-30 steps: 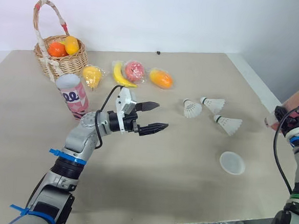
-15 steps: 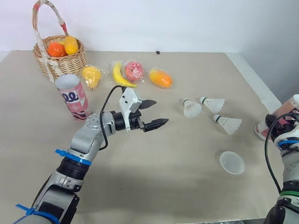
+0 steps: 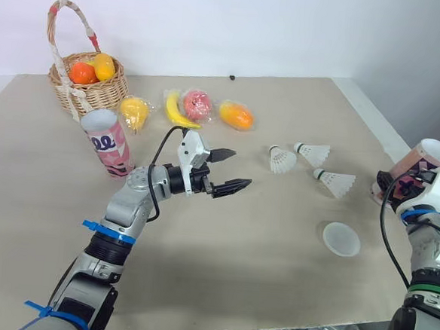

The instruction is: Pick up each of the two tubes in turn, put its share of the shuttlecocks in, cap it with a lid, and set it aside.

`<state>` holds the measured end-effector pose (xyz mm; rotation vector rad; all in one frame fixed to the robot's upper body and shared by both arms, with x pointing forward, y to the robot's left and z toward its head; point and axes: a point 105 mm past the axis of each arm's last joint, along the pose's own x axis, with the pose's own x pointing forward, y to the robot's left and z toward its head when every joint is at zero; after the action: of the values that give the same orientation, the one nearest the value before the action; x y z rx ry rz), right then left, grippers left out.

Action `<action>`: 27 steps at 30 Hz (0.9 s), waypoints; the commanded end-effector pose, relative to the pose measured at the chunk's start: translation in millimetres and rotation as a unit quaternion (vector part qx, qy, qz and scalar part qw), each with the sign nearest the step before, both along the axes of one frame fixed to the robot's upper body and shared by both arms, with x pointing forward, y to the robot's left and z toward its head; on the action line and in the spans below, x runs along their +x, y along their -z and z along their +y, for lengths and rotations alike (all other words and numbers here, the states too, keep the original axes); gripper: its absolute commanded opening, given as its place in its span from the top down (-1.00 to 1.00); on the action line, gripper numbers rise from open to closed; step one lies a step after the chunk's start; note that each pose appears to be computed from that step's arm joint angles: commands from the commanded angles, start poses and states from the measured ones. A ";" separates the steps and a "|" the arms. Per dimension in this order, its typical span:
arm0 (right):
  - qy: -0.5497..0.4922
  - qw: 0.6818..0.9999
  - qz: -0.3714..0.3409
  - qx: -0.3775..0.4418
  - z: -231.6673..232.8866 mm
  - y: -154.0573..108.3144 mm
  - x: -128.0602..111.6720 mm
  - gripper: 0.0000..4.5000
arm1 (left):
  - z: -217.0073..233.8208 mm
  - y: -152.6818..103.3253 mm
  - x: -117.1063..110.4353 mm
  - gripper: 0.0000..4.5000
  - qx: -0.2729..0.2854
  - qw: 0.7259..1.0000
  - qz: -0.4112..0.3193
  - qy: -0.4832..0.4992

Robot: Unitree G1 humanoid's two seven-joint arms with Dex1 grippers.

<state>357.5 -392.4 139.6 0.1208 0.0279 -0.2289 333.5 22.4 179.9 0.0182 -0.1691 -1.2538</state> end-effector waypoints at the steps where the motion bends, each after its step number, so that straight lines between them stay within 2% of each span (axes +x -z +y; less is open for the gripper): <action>1: -0.022 0.999 -0.035 -0.012 0.0 -26.0 -6.5 -0.95 | 0.6 -12.7 -1.1 -1.00 -0.017 1.000 -0.022 0.010; 7: -0.064 0.998 -0.005 -0.023 8.6 -19.9 -19.7 -0.95 | 0.9 -14.7 0.5 -1.00 -0.019 0.999 -0.023 0.015; 18: -0.068 0.997 0.029 -0.033 -0.2 -15.5 -43.9 -0.95 | 2.9 -14.5 -2.5 -1.00 -0.021 0.999 -0.022 0.021; 23: -0.173 0.983 0.048 -0.046 23.0 -19.6 -69.4 -0.95 | 22.6 -3.0 -17.8 -1.00 0.006 1.000 -0.021 0.021; 27: -0.352 0.935 0.042 -0.029 80.0 -35.3 -93.8 -0.95 | 47.7 8.4 -29.2 -1.00 0.023 1.000 -0.003 -0.007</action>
<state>268.3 -336.3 143.6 0.0716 0.2244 0.3296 309.8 67.2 153.9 0.0573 -0.0807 -1.2450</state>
